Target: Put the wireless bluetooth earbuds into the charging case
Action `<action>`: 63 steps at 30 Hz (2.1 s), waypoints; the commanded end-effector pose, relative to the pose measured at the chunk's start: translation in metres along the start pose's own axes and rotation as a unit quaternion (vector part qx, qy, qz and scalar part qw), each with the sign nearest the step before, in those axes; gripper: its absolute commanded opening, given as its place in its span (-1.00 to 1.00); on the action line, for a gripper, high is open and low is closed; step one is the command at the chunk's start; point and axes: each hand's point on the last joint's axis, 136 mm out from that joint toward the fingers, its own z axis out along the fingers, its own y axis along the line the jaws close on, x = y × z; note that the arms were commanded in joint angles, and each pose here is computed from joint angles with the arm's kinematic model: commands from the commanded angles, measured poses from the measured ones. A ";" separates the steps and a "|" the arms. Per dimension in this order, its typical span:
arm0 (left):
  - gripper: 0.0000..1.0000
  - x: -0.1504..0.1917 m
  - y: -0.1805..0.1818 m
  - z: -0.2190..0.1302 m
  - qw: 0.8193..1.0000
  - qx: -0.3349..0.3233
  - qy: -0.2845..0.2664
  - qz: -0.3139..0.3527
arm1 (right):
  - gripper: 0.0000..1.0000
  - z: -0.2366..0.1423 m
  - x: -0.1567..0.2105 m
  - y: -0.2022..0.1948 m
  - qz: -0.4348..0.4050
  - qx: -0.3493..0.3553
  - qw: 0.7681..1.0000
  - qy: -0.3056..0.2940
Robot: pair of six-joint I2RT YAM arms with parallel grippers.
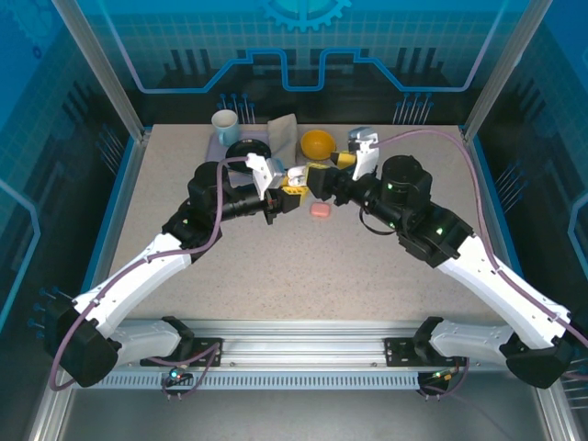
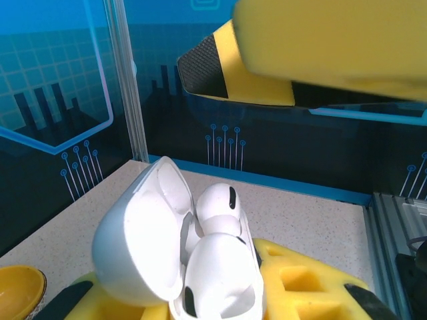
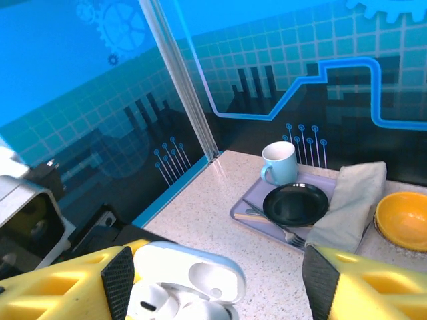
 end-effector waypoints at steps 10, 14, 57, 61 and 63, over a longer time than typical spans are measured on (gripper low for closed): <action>-1.00 0.011 -0.001 0.002 1.000 -0.001 0.007 0.000 | 0.26 0.031 0.000 -0.056 0.127 0.081 0.979 0.136; -1.00 0.016 -0.001 0.003 1.000 0.001 0.013 -0.004 | 0.25 0.058 0.018 -0.063 0.136 0.087 0.966 0.201; -1.00 0.106 0.031 0.018 0.970 -0.048 0.104 -0.216 | 0.23 -0.016 0.125 -0.128 0.232 0.197 0.924 0.232; -1.00 0.167 0.033 0.022 0.930 -0.071 0.158 -0.325 | 0.24 -0.014 0.150 -0.139 0.244 0.217 0.912 0.248; -1.00 0.195 0.032 0.019 0.910 -0.088 0.181 -0.362 | 0.23 -0.012 0.159 -0.142 0.249 0.220 0.909 0.252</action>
